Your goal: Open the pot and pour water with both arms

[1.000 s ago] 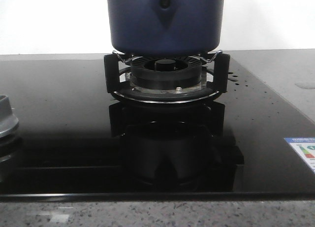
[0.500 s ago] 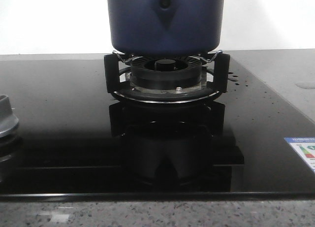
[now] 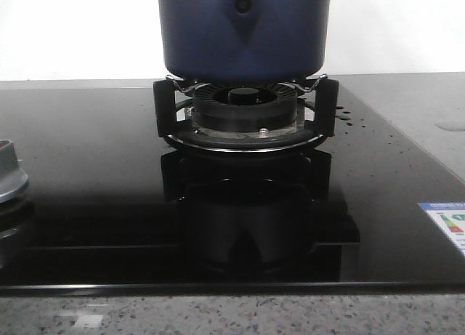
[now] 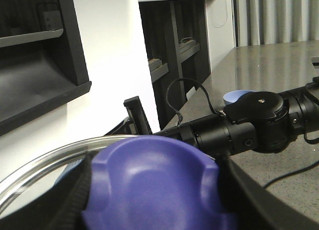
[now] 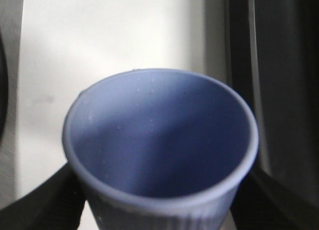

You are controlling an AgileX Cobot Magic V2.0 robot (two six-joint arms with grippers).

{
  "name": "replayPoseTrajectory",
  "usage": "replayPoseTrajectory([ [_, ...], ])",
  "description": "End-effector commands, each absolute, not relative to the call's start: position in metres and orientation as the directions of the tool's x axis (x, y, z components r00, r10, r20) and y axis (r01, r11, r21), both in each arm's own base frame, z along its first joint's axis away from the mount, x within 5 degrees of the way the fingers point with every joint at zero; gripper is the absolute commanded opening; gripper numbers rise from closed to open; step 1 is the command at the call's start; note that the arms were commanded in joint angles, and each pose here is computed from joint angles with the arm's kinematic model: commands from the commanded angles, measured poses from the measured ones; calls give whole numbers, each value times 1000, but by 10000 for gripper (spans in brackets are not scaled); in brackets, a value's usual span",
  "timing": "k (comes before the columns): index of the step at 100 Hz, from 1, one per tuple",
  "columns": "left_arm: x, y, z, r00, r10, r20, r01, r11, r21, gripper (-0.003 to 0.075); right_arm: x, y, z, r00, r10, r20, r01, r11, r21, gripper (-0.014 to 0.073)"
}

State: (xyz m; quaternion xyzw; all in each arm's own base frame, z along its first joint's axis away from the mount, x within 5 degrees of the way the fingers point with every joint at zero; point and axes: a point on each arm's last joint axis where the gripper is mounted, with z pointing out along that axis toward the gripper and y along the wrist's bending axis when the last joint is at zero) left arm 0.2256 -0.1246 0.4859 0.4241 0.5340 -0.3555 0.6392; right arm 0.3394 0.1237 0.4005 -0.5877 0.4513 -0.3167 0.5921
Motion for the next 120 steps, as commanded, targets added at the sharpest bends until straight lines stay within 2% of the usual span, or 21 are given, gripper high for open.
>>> replayPoseTrajectory([
  [1, 210, -120, 510, 213, -108, -971, 905, 396, 155, 242, 322, 108, 431, 260, -827, -499, -145, 477, -867, 248],
  [9, 210, -120, 510, 213, -108, -971, 905, 396, 155, 242, 314, 96, 437, 146, -731, -667, -96, 660, -745, 248],
  [16, 210, -120, 510, 213, -108, -971, 905, 396, 155, 242, 305, 86, 440, 87, -658, -748, -59, 746, -663, 248],
  [32, 210, -120, 510, 213, -108, -971, 905, 396, 155, 242, 279, 56, 432, -9, -547, -837, -15, 837, -547, 248],
  [44, 211, -121, 510, 211, -108, -971, 906, 396, 153, 242, 265, 27, 400, -81, -445, -892, -22, 896, -444, 248],
  [65, 211, -121, 510, 212, -105, -972, 905, 396, 154, 242, 246, -12, 313, -249, -275, -929, -125, 960, -251, 248],
  [76, 211, -121, 509, 213, -99, -972, 904, 397, 158, 242, 236, -26, 284, -304, -180, -935, -128, 981, -147, 248],
  [88, 211, -121, 508, 215, -89, -972, 903, 398, 163, 242, 230, -35, 275, -319, -109, -942, -93, 992, -84, 248],
  [107, 211, -121, 508, 216, -86, -973, 902, 398, 166, 242, 230, -37, 274, -327, -108, -939, -77, 993, -88, 258],
  [114, 211, -121, 508, 216, -86, -973, 902, 398, 166, 242, 230, -37, 274, -324, -108, -940, -82, 993, -86, 296],
  [120, 211, -121, 508, 216, -85, -973, 904, 394, 166, 242, 230, -36, 275, -318, -106, -942, -93, 992, -80, 368],
])
